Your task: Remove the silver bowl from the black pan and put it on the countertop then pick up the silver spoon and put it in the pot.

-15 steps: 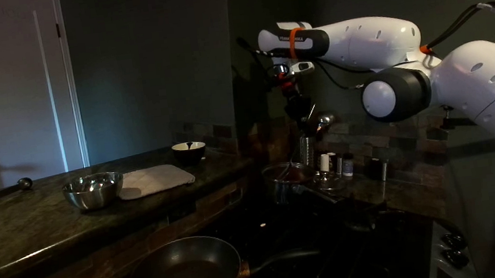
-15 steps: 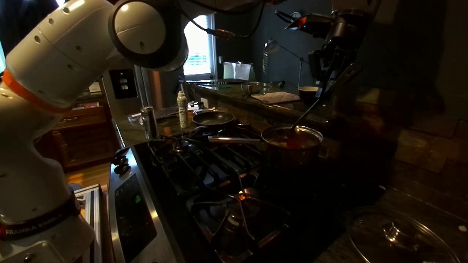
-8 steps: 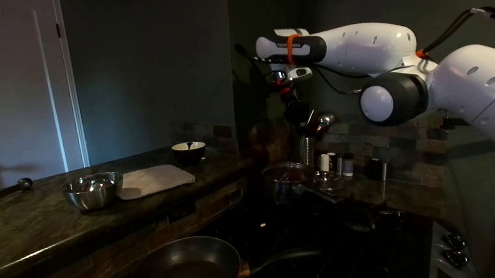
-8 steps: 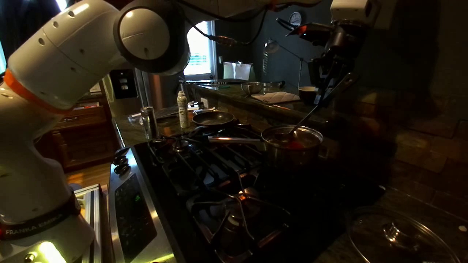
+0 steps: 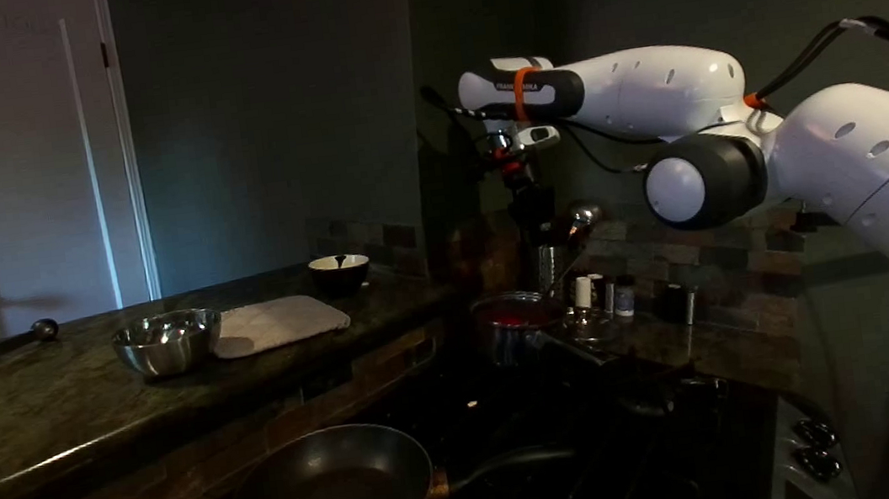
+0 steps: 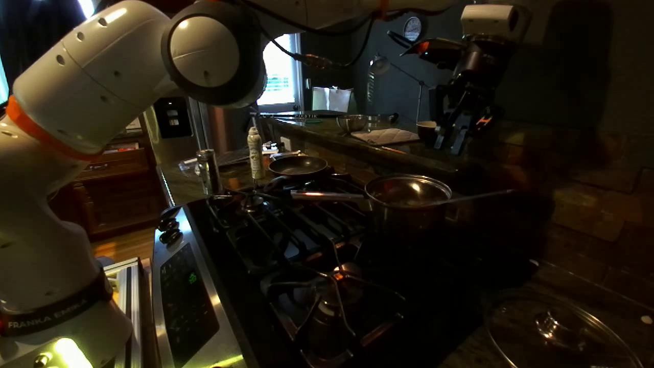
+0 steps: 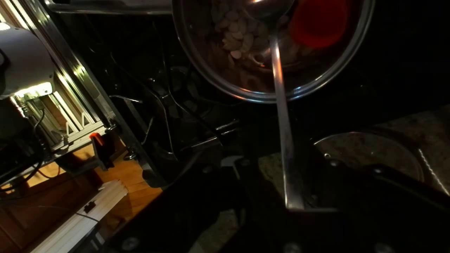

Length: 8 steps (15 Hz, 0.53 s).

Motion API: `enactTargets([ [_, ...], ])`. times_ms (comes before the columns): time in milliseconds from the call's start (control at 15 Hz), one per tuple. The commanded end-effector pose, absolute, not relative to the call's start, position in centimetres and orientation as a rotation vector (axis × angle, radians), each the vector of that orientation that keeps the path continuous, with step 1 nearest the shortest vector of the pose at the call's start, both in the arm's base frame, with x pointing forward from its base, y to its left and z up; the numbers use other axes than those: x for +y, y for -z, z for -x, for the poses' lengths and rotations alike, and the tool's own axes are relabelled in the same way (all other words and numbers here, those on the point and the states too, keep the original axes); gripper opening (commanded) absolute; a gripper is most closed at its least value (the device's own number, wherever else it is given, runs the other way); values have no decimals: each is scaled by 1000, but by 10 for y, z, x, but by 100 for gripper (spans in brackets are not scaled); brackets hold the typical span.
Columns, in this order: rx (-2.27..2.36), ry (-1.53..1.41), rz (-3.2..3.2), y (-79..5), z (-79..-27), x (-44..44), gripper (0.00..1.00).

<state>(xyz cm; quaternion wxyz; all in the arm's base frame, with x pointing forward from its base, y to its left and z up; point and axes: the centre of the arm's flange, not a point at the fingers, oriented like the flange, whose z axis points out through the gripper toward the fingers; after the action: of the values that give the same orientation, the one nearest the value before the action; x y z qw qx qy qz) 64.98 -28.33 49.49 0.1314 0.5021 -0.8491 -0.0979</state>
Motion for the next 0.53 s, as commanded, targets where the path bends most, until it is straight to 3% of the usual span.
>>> enactTargets([
  [0, -2497, 263, -1443, -486, -639, -275, 64],
  [267, -2515, 279, -1427, -497, -636, -280, 95],
  [467, -2464, 349, -1459, -522, -618, -286, 100],
])
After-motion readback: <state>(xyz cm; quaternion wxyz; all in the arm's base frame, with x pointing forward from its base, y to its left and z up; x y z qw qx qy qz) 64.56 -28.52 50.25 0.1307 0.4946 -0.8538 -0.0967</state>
